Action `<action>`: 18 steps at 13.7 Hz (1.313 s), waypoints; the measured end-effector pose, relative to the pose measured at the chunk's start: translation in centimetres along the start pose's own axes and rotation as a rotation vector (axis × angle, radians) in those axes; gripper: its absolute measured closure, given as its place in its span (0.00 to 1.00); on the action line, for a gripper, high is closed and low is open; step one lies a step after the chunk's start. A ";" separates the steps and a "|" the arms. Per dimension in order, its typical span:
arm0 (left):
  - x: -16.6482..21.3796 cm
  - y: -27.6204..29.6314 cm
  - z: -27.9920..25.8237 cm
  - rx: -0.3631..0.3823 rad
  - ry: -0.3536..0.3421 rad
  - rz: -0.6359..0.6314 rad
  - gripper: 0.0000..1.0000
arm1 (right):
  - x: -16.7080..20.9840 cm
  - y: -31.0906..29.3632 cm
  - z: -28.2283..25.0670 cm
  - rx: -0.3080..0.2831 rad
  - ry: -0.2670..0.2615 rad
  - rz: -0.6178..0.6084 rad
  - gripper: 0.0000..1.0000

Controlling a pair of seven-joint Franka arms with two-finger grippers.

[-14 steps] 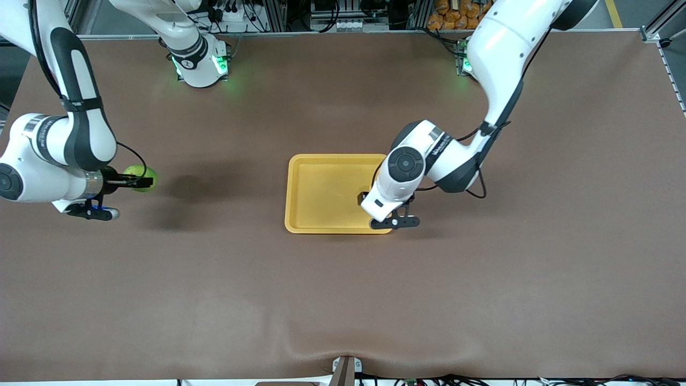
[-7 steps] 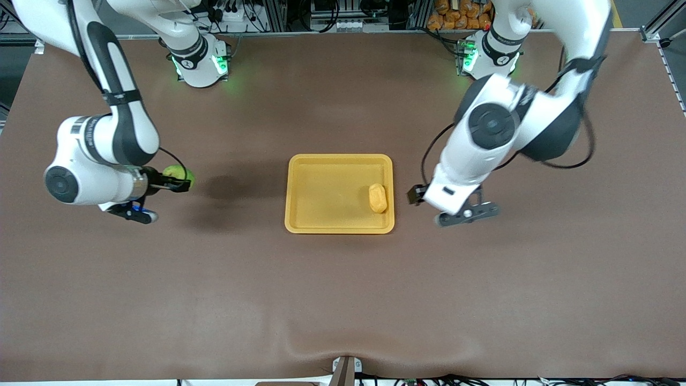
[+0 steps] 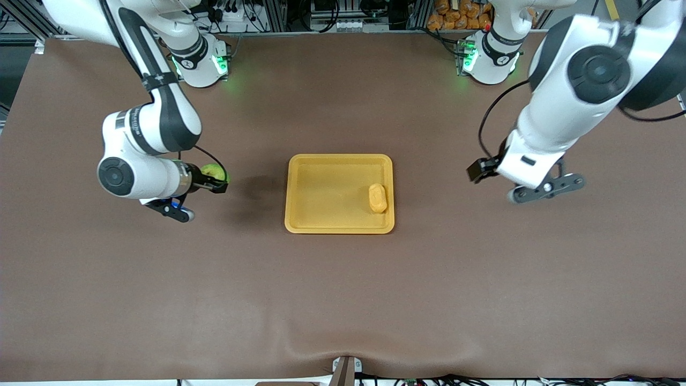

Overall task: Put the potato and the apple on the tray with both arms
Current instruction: 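Carry the green apple to the tray with the right gripper while the left gripper withdraws, then lower the apple onto the tray and open the right gripper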

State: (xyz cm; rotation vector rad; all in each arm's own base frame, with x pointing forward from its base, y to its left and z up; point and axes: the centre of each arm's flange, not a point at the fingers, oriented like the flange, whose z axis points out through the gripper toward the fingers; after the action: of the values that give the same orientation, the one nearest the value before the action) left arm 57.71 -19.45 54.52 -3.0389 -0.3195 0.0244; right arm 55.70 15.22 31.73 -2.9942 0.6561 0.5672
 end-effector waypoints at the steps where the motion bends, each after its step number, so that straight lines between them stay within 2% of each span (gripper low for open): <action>1: -0.1 -1.4 -1.1 0.004 0.003 0.015 0.00 | -0.4 -0.8 0.1 0.008 0.011 0.015 0.19; 5: 0.6 -7.9 -3.8 0.019 0.004 0.101 0.00 | -2.7 -5.8 1.9 0.057 0.055 0.094 0.19; 9: 0.1 -11.9 -5.6 0.033 -0.011 0.154 0.00 | -4.0 -10.0 5.4 0.104 0.065 0.170 0.19; 13: 0.2 -14.7 -6.7 0.029 0.000 0.195 0.00 | -5.3 -14.8 6.6 0.125 0.057 0.250 0.19; 18: -0.1 -16.9 -7.8 -0.001 0.013 0.205 0.00 | -8.3 -18.8 8.6 0.116 0.050 0.263 0.19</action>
State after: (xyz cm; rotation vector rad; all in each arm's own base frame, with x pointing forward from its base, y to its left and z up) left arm 54.34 -3.65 63.76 -3.0577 -0.0062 0.0174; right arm 53.41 36.48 25.64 -2.8415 1.0573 0.4468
